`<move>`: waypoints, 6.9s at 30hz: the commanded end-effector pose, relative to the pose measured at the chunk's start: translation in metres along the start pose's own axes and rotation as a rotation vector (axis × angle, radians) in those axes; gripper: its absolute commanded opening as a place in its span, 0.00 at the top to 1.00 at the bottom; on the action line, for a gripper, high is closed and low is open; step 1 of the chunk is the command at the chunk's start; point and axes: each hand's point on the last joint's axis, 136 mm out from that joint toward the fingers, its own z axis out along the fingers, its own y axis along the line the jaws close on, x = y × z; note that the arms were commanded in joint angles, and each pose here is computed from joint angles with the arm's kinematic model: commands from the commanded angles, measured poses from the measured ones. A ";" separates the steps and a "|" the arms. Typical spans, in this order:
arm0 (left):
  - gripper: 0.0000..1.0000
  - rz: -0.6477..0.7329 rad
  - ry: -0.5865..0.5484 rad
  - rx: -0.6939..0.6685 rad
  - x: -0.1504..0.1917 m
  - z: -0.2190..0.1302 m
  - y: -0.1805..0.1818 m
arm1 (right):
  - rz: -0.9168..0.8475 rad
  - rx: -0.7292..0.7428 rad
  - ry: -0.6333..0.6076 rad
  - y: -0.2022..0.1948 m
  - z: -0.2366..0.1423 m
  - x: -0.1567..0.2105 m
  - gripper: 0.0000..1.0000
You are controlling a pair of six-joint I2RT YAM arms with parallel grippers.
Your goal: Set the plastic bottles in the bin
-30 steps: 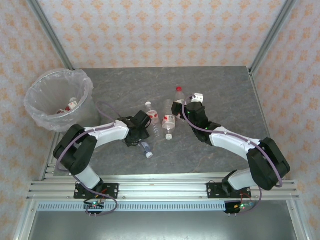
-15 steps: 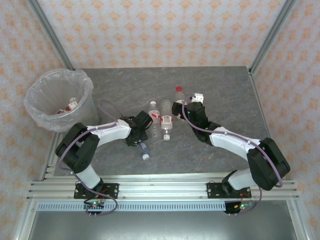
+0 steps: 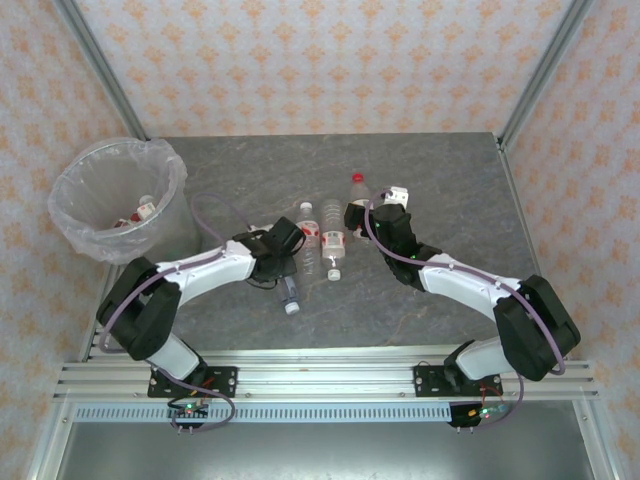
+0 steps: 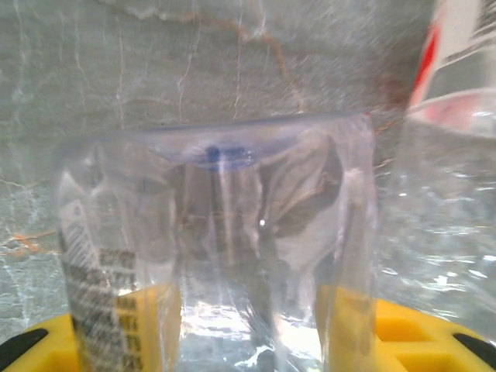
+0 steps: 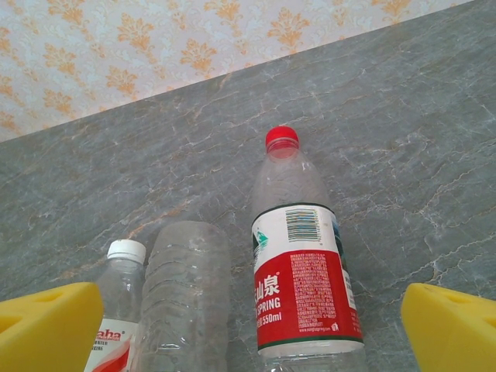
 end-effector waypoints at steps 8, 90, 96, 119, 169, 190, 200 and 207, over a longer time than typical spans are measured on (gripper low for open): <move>0.58 0.036 -0.126 0.038 -0.032 -0.042 -0.008 | -0.008 -0.211 0.000 0.040 -0.006 -0.009 0.01; 0.61 -0.248 -1.025 -0.388 -0.271 -0.362 0.172 | -0.170 -0.543 0.009 0.133 -0.047 -0.025 0.01; 0.61 -0.371 -1.010 -0.613 -0.256 -0.360 0.234 | -0.173 -0.544 0.009 0.134 -0.048 -0.026 0.01; 0.43 -0.484 -0.747 -0.934 -0.235 -0.281 0.310 | -0.176 -0.542 0.031 0.139 -0.038 -0.023 0.01; 0.00 -0.089 -0.775 0.230 -0.254 -0.292 0.062 | -0.052 0.068 0.149 -0.011 0.010 0.005 0.01; 0.00 0.108 -0.648 0.255 -0.229 -0.265 -0.005 | -0.207 0.068 0.436 -0.035 0.029 0.064 0.10; 0.00 0.119 -0.631 0.222 -0.220 -0.254 0.005 | -0.231 0.167 0.524 -0.043 0.056 0.075 0.17; 0.00 0.127 -0.634 0.213 -0.216 -0.252 0.009 | -0.243 0.190 0.586 -0.045 0.072 0.091 0.21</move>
